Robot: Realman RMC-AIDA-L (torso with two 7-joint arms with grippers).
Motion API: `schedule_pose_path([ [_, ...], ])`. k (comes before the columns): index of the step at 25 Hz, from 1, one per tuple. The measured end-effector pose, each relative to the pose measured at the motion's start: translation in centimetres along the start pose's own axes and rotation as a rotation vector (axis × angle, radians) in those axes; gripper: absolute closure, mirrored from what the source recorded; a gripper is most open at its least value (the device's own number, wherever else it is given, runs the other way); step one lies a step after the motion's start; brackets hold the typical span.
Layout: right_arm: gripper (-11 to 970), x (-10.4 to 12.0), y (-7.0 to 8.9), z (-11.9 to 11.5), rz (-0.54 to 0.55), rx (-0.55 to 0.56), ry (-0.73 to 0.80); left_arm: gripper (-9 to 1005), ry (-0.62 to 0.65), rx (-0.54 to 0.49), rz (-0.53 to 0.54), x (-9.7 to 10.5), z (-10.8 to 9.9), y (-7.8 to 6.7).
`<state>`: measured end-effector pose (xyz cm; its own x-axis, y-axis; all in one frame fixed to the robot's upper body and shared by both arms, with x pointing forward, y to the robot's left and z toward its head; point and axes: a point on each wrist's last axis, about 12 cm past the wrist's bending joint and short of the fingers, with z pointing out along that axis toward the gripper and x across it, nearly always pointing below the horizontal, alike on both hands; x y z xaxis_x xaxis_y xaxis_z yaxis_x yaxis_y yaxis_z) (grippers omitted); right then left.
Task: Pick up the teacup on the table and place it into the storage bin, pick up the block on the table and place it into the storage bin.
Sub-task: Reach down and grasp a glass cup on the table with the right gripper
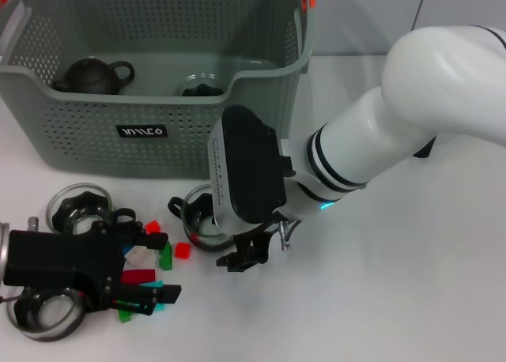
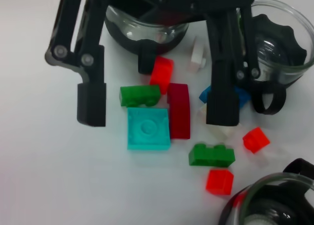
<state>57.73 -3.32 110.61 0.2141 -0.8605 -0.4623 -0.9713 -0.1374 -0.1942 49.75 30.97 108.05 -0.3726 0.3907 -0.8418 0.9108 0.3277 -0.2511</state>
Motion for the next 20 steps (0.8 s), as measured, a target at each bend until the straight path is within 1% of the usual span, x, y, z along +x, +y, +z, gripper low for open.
schedule_pose_path([
  [5, 319, 0.08, 0.26, 0.34, -0.009, -0.003, 0.014, 109, 0.0, -0.005, 0.0, 0.0, 0.02, 0.05],
  [10, 333, -0.03, 0.34, 0.65, 0.01, 0.011, 0.026, 109, -0.001, -0.007, -0.002, 0.05, 0.1, 0.07],
  [16, 507, -0.17, 0.4, 0.56, 0.005, 0.005, 0.037, 109, -0.002, -0.007, -0.003, 0.05, 0.15, 0.05],
  [20, 689, -0.22, 0.34, 0.31, 0.015, -0.012, 0.048, 109, -0.002, -0.007, -0.004, 0.09, 0.16, 0.03],
])
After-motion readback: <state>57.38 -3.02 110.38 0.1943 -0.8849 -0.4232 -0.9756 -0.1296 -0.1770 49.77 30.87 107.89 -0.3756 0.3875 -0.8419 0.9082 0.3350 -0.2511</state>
